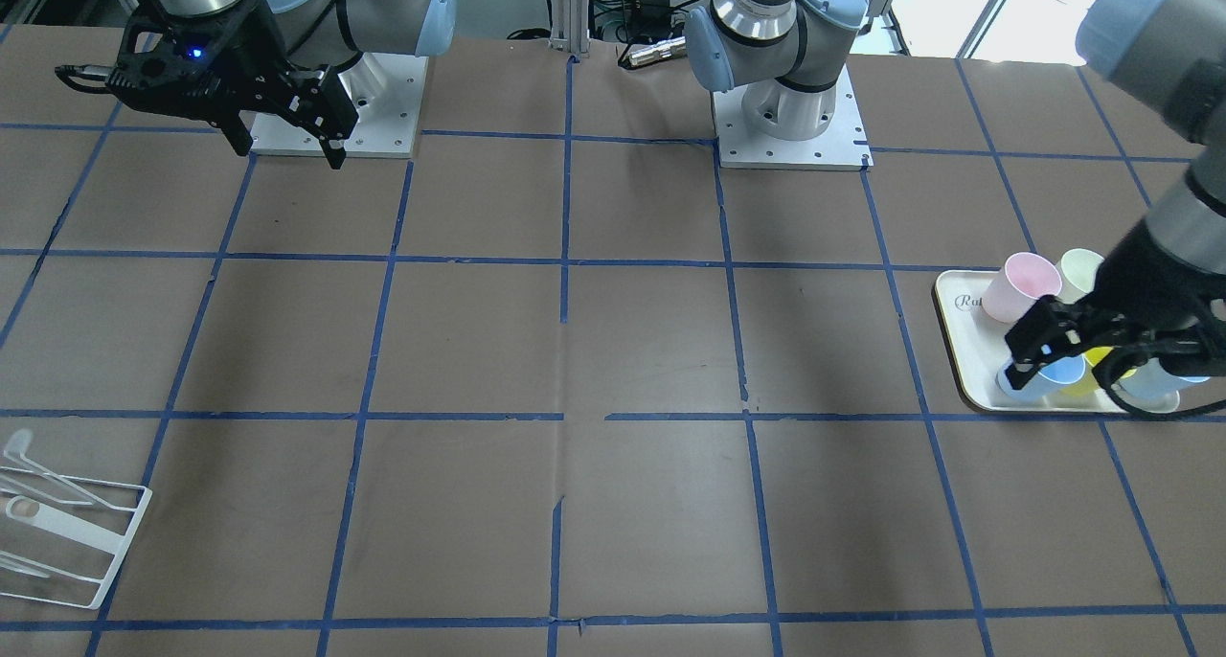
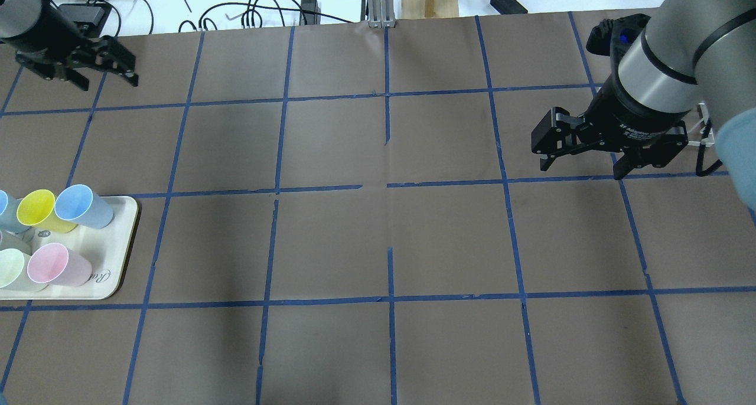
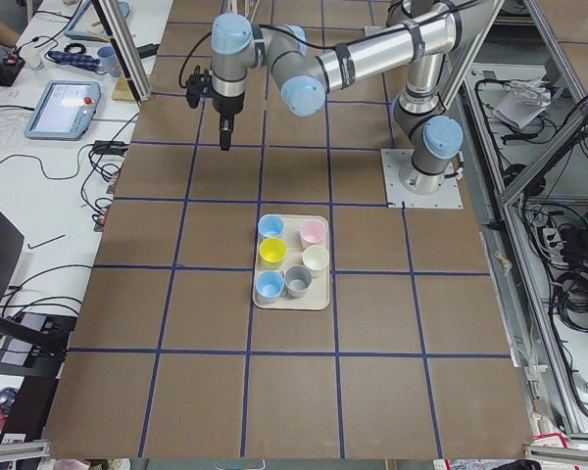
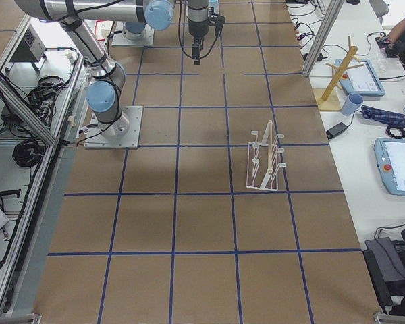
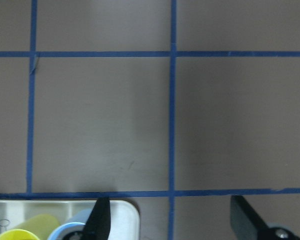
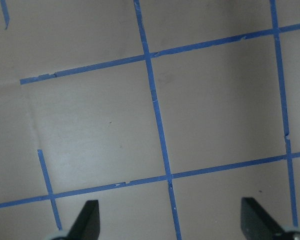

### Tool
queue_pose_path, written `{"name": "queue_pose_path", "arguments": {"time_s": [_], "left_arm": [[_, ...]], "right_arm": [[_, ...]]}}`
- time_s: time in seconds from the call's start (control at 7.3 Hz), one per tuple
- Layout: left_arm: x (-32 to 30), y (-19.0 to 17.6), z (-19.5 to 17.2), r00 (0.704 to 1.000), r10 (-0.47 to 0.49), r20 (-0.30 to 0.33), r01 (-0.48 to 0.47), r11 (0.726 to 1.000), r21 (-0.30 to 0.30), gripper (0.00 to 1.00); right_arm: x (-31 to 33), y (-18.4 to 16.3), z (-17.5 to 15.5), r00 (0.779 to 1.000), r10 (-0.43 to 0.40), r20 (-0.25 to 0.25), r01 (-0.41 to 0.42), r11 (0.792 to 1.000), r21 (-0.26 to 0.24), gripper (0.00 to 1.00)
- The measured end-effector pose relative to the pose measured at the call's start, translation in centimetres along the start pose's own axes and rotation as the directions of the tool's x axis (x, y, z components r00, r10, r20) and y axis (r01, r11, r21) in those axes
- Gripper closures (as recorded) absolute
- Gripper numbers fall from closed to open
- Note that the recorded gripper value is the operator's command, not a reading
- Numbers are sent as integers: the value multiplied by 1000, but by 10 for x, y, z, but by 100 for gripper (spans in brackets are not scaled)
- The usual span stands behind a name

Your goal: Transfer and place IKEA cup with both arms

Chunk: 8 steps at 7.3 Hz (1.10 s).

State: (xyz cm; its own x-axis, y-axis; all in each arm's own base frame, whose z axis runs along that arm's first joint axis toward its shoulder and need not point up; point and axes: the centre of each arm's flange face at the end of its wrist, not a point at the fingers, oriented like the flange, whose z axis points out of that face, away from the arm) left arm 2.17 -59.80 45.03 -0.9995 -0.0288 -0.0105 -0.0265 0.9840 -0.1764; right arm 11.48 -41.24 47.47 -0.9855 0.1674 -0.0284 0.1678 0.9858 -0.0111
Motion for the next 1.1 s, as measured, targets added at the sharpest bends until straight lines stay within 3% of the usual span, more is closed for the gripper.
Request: {"name": "queue_pose_path", "arguments": {"time_s": [0.41,0.82,1.1], "left_arm": [[146,33,-64,999,-31,7,32,998,-49,0],[170,52,-87,999,-36,-14,34,992,-119,0],[169,62,-82,1000,-26,-10,25,994,-107,0]], "right_arm": [[-1,6,-5,997,-75,8,75,997,5,0],[0,11,-10,996,-91,4,91,996,17,0],[1,12,-4,996,-91,0,91,996,6,0]]}}
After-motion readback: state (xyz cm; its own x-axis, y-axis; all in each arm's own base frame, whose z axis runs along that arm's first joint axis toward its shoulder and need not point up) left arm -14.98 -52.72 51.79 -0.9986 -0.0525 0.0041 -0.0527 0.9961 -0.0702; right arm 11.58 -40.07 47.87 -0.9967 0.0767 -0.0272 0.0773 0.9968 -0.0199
